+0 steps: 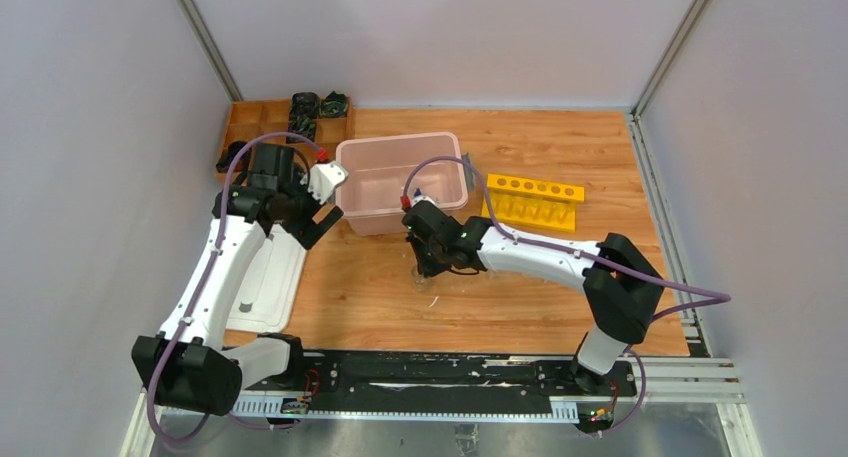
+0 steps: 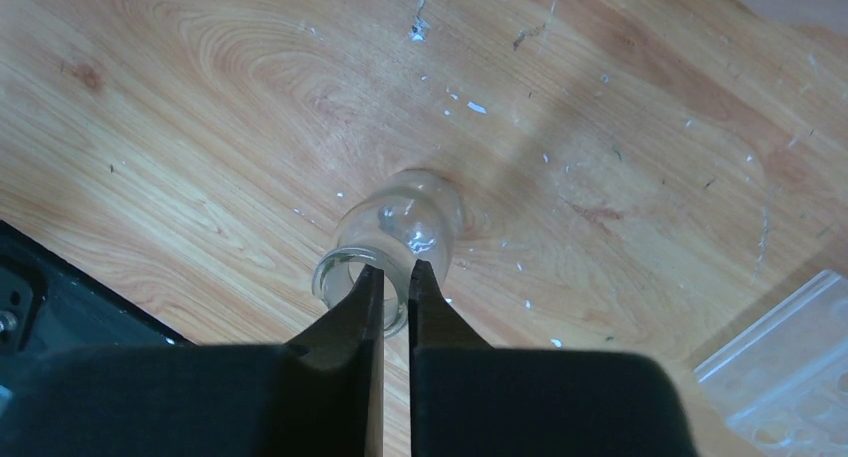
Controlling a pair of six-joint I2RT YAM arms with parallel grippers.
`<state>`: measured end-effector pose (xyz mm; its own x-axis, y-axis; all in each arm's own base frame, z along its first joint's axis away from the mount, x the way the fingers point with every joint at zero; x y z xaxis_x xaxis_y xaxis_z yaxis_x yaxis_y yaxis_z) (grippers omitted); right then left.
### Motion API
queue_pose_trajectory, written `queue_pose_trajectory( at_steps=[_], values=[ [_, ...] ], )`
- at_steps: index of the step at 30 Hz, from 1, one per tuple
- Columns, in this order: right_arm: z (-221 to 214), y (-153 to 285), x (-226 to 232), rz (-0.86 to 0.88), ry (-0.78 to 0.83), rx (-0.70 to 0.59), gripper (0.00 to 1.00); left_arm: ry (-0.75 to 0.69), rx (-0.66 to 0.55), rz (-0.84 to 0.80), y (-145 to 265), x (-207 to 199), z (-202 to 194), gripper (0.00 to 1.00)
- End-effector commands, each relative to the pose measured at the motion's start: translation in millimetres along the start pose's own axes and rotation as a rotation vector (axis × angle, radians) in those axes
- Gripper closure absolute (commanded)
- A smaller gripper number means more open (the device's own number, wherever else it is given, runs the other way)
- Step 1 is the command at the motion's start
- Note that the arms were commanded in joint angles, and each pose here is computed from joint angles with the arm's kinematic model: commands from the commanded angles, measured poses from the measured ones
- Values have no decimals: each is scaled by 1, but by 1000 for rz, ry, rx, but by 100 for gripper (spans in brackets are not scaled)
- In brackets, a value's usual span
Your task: Organize the chemistry lab equipment
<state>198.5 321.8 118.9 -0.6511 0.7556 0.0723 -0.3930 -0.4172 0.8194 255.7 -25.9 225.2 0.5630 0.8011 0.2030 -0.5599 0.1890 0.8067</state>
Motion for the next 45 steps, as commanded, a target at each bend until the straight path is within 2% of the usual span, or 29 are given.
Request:
queue_pose_trajectory(
  at_steps=[1, 11, 16, 20, 24, 30, 36, 44, 45],
  values=[
    [9, 14, -4, -7, 18, -9, 100, 37, 35, 7, -4, 3, -23, 0],
    [103, 128, -45, 37, -63, -305, 100, 139, 144, -26, -29, 14, -74, 5],
    [150, 145, -72, 9, -112, -371, 100, 104, 169, -12, -42, 8, -95, 3],
    [182, 121, -90, -25, -133, -359, 100, 102, 204, -35, -55, 2, -109, 4],
    [190, 59, -100, -29, -150, -240, 100, 100, 235, -25, -67, 2, -119, 8],
    [197, -7, -81, 89, -189, -169, 100, 102, 266, -25, -82, 1, -130, 15],
    [205, -45, -62, 189, -226, -144, 100, 81, 287, -9, -88, 2, -138, 20],
    [198, -83, -60, 206, -272, -101, 100, 86, 307, -31, -97, -2, -145, 37],
    [198, -84, -62, 198, -274, -101, 98, 87, 310, -35, -99, -2, -146, 40]
  ],
)
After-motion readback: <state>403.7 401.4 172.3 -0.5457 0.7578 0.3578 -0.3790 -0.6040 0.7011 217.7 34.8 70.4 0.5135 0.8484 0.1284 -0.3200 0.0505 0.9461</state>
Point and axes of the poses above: each gripper's point midway between its finger pads, its own y axis back along the fingers, its own x axis along the line the jaws close on, z = x × y, the point moved 4 cm from there along y, back along the fingers, and after that the axes turned 9 degrees about y, right-handed, at the moved point
